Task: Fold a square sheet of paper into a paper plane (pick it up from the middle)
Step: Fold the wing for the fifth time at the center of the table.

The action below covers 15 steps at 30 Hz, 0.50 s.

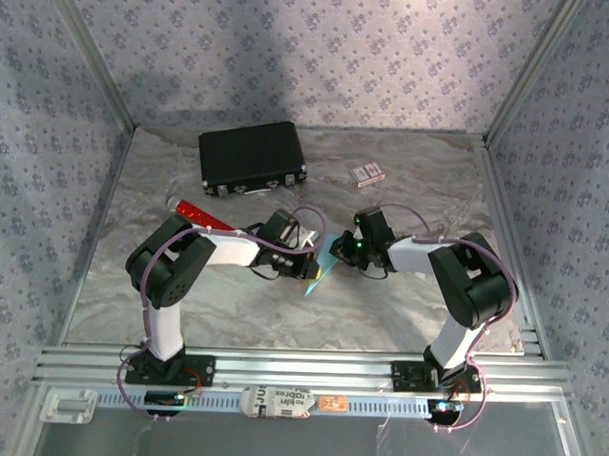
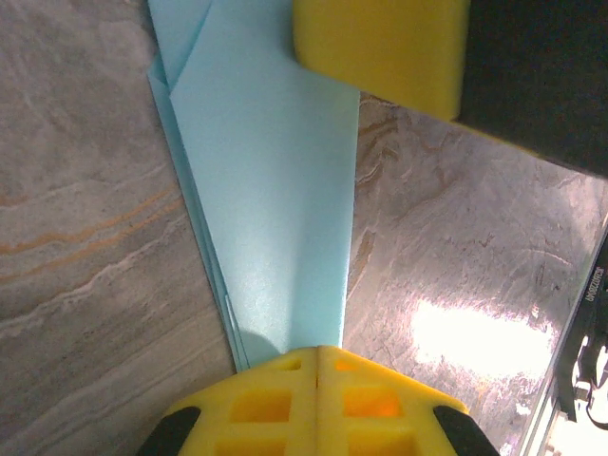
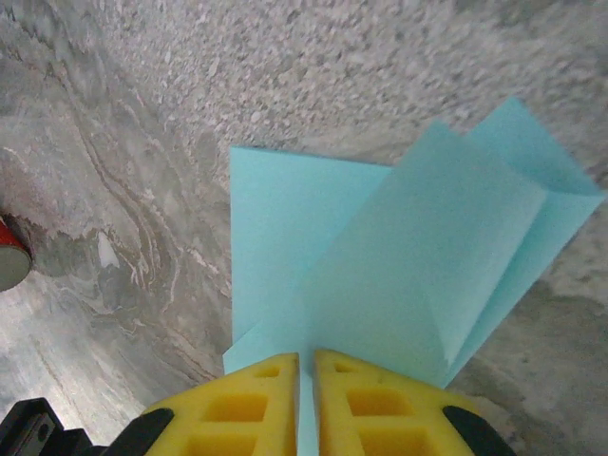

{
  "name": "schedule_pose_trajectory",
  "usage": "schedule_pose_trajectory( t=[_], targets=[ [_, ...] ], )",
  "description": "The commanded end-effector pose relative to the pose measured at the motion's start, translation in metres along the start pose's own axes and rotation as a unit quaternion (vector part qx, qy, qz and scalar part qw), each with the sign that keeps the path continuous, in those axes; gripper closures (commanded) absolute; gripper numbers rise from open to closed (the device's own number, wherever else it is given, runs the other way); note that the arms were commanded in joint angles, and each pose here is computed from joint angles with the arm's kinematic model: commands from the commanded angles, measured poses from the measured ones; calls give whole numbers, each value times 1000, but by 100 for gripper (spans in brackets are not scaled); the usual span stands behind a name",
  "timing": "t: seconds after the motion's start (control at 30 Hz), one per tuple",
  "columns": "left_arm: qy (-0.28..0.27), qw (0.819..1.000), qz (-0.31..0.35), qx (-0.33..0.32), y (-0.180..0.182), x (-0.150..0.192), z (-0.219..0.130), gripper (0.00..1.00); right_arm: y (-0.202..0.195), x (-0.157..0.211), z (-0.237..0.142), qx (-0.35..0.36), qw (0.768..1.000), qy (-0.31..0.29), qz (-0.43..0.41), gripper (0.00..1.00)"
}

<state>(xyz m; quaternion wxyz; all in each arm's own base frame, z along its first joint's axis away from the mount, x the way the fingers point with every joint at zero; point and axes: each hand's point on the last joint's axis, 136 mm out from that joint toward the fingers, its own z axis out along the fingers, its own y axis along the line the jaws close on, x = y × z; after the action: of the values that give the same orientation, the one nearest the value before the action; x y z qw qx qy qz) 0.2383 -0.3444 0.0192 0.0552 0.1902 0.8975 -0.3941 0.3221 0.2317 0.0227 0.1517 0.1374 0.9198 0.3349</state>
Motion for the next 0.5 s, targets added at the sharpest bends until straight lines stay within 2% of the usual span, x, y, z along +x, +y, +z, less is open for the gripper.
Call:
schedule_pose_trajectory(
  t=[0.0, 0.2, 0.47],
  targets=[
    [111, 990, -71, -54, 39, 70, 9, 100, -23, -8, -8, 32, 999, -20, 24, 86],
    [117, 989, -72, -52, 40, 73, 10, 100, -46, -18, -17, 43, 997, -37, 59, 86],
    [119, 989, -71, -48, 40, 75, 10, 100, -23, -32, -38, 1, 997, -70, 41, 85]
  ],
)
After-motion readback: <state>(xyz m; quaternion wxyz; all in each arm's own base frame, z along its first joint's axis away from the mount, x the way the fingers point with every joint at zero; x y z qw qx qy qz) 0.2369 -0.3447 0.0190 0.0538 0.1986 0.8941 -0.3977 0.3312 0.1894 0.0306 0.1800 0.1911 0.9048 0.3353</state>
